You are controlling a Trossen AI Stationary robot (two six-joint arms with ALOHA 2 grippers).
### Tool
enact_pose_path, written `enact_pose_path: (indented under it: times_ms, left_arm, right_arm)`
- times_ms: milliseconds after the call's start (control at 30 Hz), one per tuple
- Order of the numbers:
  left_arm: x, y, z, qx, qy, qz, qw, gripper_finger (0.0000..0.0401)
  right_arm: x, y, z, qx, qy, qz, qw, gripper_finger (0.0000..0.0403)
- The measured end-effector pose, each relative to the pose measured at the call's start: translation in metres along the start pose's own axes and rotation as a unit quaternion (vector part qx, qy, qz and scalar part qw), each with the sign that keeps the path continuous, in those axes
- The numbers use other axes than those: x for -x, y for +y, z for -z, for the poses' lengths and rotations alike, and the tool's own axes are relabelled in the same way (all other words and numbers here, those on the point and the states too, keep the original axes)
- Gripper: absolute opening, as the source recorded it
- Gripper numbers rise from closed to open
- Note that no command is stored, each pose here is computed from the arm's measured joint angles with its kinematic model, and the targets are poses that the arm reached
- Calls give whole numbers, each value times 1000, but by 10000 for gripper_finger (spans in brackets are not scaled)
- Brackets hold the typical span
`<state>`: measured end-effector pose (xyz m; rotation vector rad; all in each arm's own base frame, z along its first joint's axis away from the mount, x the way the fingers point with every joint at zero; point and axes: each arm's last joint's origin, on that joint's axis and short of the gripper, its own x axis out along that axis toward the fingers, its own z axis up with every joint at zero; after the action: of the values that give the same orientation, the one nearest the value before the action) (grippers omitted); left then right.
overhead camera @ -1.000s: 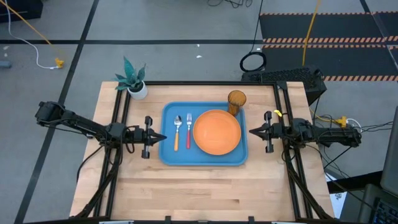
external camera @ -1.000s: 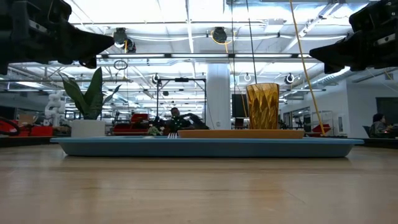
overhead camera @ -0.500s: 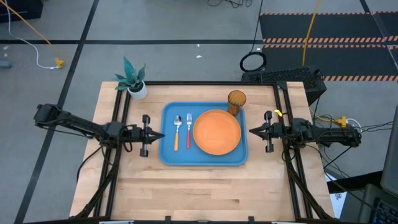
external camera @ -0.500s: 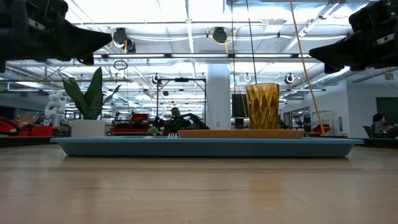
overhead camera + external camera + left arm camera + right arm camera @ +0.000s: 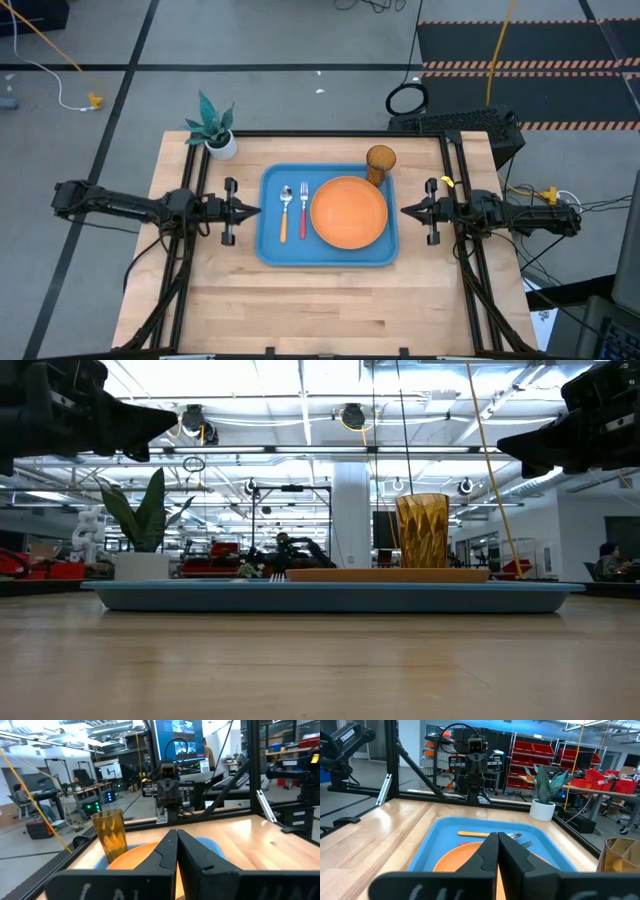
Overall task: Pick and place plate/cup/fork/spoon on tray
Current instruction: Return to Home Position
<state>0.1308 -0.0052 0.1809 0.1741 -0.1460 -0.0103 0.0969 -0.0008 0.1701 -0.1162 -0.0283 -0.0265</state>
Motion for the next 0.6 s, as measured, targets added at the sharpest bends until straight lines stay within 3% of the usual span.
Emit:
enact_pose_path:
  times_ms: [600]
  left_arm:
    - [8,5,12,19,71,-9,997,13]
  right_arm:
    - [0,0,0,0,-1,0,1000,0]
